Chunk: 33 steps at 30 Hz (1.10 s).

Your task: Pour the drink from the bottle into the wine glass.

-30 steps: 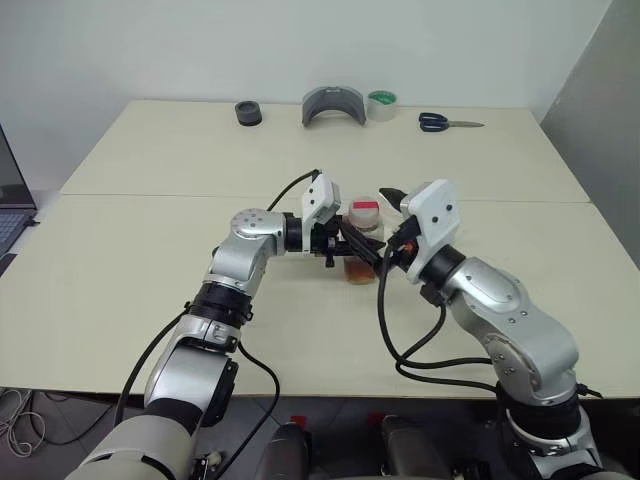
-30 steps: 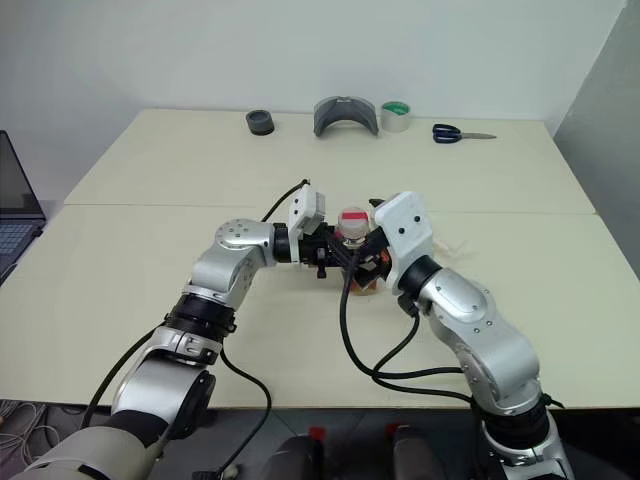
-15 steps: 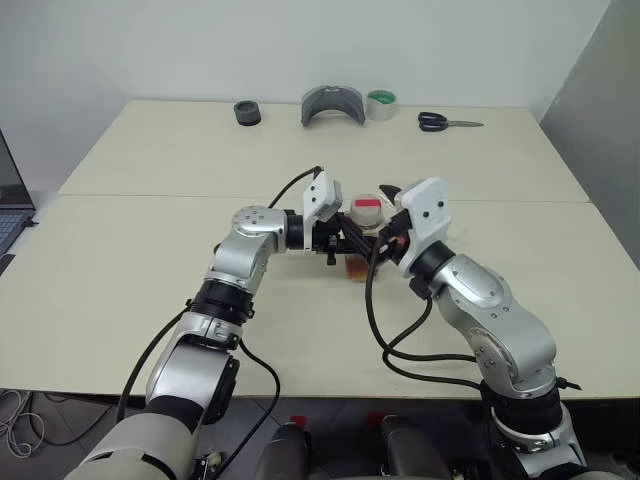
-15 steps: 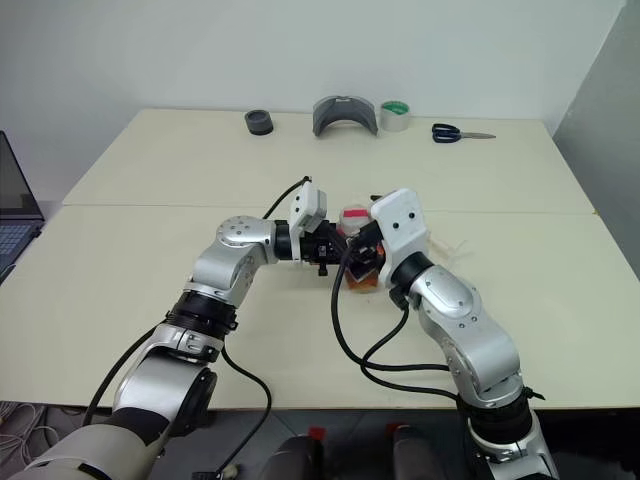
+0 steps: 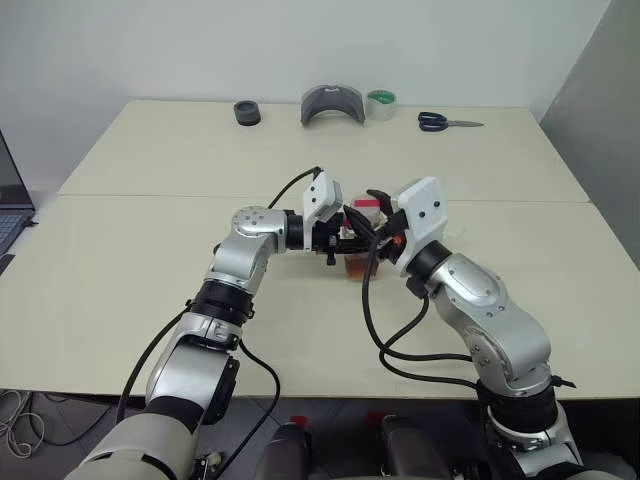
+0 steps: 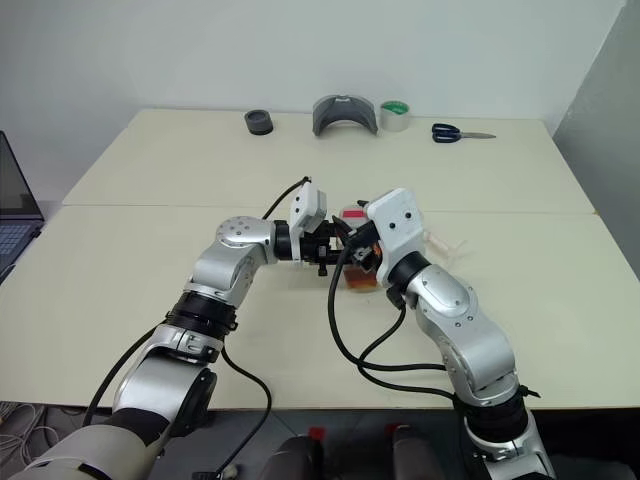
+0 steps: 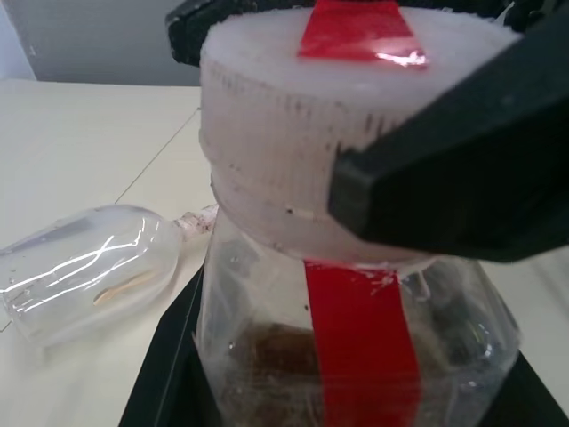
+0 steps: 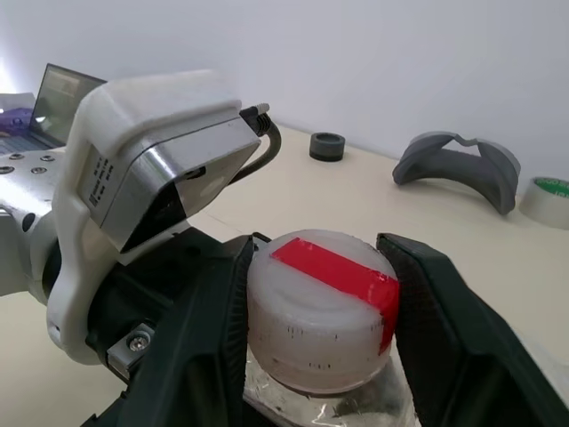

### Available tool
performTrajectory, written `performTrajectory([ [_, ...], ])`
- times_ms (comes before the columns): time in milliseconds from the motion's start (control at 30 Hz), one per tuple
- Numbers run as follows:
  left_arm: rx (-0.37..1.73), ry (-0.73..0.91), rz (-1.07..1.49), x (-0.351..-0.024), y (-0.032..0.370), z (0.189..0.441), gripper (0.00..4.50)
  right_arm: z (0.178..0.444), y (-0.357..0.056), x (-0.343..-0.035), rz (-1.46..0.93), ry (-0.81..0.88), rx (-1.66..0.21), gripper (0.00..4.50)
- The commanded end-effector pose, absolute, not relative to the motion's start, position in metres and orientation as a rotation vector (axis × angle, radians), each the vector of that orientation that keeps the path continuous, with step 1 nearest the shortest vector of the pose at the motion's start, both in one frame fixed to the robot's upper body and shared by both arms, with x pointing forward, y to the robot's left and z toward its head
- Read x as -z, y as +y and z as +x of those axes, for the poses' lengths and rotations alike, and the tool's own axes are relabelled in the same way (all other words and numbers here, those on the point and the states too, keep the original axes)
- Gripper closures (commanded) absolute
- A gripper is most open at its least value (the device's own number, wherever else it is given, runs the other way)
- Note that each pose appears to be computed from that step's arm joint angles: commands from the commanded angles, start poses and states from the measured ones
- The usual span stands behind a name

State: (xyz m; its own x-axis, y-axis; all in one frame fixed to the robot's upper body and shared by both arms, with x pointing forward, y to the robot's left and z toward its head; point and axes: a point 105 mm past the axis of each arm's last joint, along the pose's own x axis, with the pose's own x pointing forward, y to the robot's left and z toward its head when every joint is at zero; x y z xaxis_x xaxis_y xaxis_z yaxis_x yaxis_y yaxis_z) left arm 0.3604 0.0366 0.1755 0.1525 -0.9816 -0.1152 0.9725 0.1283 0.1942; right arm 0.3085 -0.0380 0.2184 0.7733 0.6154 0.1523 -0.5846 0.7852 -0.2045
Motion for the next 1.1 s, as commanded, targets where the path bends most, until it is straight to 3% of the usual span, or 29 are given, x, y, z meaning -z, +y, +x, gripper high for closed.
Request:
performTrajectory([
  [33,1.439,-0.102,0.285,-0.187,0.035,0.357,2.70,0.302,-0.033,-0.235,-0.229,-0.297,-0.773,2.63],
  [200,1.461,-0.097,0.309,-0.189,0.037,0.358,2.71,0.308,-0.042,-0.234,-0.373,-0.187,-1.156,2.63],
  [300,1.462,-0.101,0.310,-0.191,0.038,0.358,2.71,0.318,-0.053,-0.232,-0.340,-0.108,-1.202,2.63],
  [400,1.458,-0.108,0.301,-0.192,0.037,0.358,2.71,0.327,-0.062,-0.233,-0.299,-0.107,-1.143,2.63],
  [567,1.448,-0.103,0.290,-0.192,0.039,0.358,2.73,0.324,-0.075,-0.254,-0.258,-0.231,-0.970,0.97],
  [633,1.446,-0.101,0.290,-0.191,0.039,0.358,2.73,0.314,-0.076,-0.257,-0.254,-0.247,-0.950,0.15],
  [667,1.442,-0.098,0.291,-0.191,0.040,0.358,2.73,0.303,-0.073,-0.255,-0.248,-0.248,-0.955,0.01],
  [800,1.419,-0.090,0.296,-0.189,0.041,0.362,2.73,0.276,-0.061,-0.242,-0.243,-0.234,-0.913,0.00],
  [1100,1.418,-0.086,0.265,-0.191,0.036,0.364,2.73,0.304,-0.053,-0.237,-0.228,-0.279,-0.518,0.00],
])
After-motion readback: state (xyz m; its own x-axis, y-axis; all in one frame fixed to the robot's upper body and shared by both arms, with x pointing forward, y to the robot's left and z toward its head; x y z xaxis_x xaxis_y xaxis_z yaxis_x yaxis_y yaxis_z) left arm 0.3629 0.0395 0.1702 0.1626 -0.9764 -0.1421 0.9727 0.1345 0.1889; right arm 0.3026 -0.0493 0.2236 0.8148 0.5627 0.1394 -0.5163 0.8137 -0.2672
